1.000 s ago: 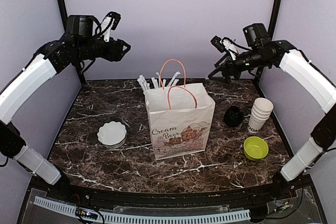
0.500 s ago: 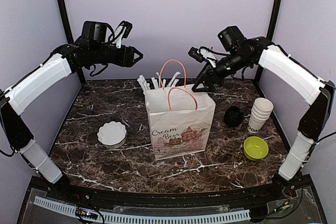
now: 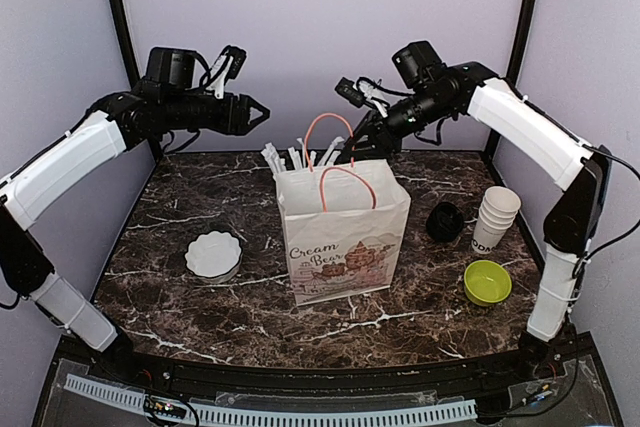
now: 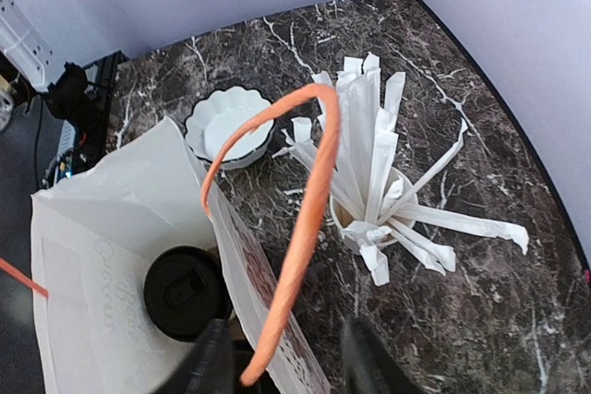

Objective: Pack the takeout coffee

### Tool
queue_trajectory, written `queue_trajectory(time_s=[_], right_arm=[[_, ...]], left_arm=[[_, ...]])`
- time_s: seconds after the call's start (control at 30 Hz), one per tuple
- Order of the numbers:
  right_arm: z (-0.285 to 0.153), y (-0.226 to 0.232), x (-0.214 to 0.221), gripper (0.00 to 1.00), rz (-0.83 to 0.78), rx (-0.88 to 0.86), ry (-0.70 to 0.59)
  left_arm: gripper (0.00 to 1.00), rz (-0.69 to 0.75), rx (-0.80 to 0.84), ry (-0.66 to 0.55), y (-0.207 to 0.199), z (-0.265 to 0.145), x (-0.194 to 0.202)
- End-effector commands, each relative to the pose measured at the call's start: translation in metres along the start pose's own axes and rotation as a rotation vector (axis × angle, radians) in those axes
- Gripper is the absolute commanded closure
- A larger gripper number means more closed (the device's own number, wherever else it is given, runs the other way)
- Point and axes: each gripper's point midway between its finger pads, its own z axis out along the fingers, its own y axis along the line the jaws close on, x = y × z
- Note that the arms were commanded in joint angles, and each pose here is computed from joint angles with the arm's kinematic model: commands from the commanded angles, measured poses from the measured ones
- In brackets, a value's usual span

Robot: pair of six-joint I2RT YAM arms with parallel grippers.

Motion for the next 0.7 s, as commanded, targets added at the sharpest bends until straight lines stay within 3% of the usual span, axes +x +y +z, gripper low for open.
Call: queue_trajectory(time_s=[0.0,0.13,0.4,0.67], right_arm=[[-0.003,0.018,-0.007,0.9,-0.015,-0.074,-0.027],[-0.009,0.022,0.005,0.96,-0.021,-0.062,0.0],[-0.028,0.013,0.034,0.99,0.012,-0.037,0.077],[-0.044,0.004,0.042,0.99,0.02,-0.001,0.086]], left_arm=[[0.38,0.004,0.009,-0.041,-0.004,-0.015,-0.011],[0.4,0.011,0.002,-0.023,-0.001,-0.006,-0.01],[0.44,0.01,0.003,-0.035,0.003,0.022,-0.032],[0.47,-0.065,-0.02,0.082,0.019,0.082,-0.017]])
